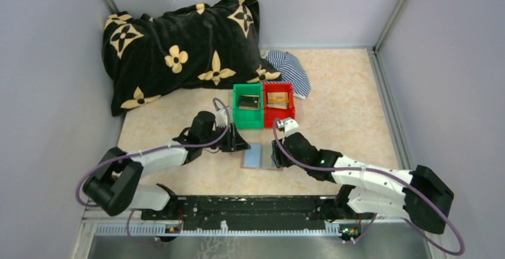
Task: Take the credit cards out of the card holder
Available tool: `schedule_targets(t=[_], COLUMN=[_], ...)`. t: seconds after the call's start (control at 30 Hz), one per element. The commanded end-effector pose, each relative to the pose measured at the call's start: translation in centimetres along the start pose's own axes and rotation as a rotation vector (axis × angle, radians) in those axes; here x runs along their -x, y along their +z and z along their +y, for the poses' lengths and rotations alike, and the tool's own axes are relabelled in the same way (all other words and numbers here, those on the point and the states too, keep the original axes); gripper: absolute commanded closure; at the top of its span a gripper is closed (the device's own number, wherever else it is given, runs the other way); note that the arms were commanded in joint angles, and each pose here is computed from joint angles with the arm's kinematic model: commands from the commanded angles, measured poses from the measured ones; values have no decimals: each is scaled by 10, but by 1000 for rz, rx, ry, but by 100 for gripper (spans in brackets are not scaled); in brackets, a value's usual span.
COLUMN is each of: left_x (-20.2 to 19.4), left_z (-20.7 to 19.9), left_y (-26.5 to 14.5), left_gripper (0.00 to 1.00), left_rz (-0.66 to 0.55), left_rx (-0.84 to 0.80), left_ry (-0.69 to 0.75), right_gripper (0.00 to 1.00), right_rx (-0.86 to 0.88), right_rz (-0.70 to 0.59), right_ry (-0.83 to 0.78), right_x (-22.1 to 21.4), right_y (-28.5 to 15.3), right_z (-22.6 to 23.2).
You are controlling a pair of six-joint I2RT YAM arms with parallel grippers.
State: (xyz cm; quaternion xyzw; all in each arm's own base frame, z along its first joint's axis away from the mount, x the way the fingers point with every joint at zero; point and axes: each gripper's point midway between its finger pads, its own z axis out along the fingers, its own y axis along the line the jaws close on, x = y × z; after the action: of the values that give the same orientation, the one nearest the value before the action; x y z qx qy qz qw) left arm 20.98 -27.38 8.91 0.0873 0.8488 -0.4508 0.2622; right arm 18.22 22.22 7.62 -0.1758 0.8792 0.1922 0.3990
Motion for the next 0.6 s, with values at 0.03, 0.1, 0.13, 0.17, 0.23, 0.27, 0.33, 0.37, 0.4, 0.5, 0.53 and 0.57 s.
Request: schedule_targets(t=[0.03,0.1,0.13,0.17,0.23,0.27,0.33,0.37,0.4,0.5,0.53,0.57], left_x=[-16,-25,-31,-34,-41,-44,-48,-49,-49,-52,-52,-52], left_z=[12,24,30,35,45,48,53,54,54,54,55,55], left_y=[18,21,21,21,21,22,23,24,25,27,27,26], left_gripper=[56,57,57,57,57,57,57,57,57,58,58,58], left_rz=[88,107,116,121,134,140,151,156,157,166,167,167], left_rx=[-10,19,38,53,82,93,105,103,101,96,98,98], left_ry=[2,-14,-24,-27,-36,-36,-41,-43,-46,-50,-51,-52], right_gripper=[48,49,50,52,55,56,58,59,59,59,59,59], right_rx=[84,105,117,126,134,132,133,136,138,130,123,122], right_rz=[13,25,25,27,32,36,47,55,60,86,96,102], right_ry=[14,27,31,36,35,33,26,24,22,25,24,26], right_x=[9,4,3,1,0,-1,-3,-5,-7,-15,-18,-21], right_y=[16,19,20,21,23,24,27,29,31,37,39,40], right_z=[23,26,28,30,32,32,33,33,34,33,31,30])
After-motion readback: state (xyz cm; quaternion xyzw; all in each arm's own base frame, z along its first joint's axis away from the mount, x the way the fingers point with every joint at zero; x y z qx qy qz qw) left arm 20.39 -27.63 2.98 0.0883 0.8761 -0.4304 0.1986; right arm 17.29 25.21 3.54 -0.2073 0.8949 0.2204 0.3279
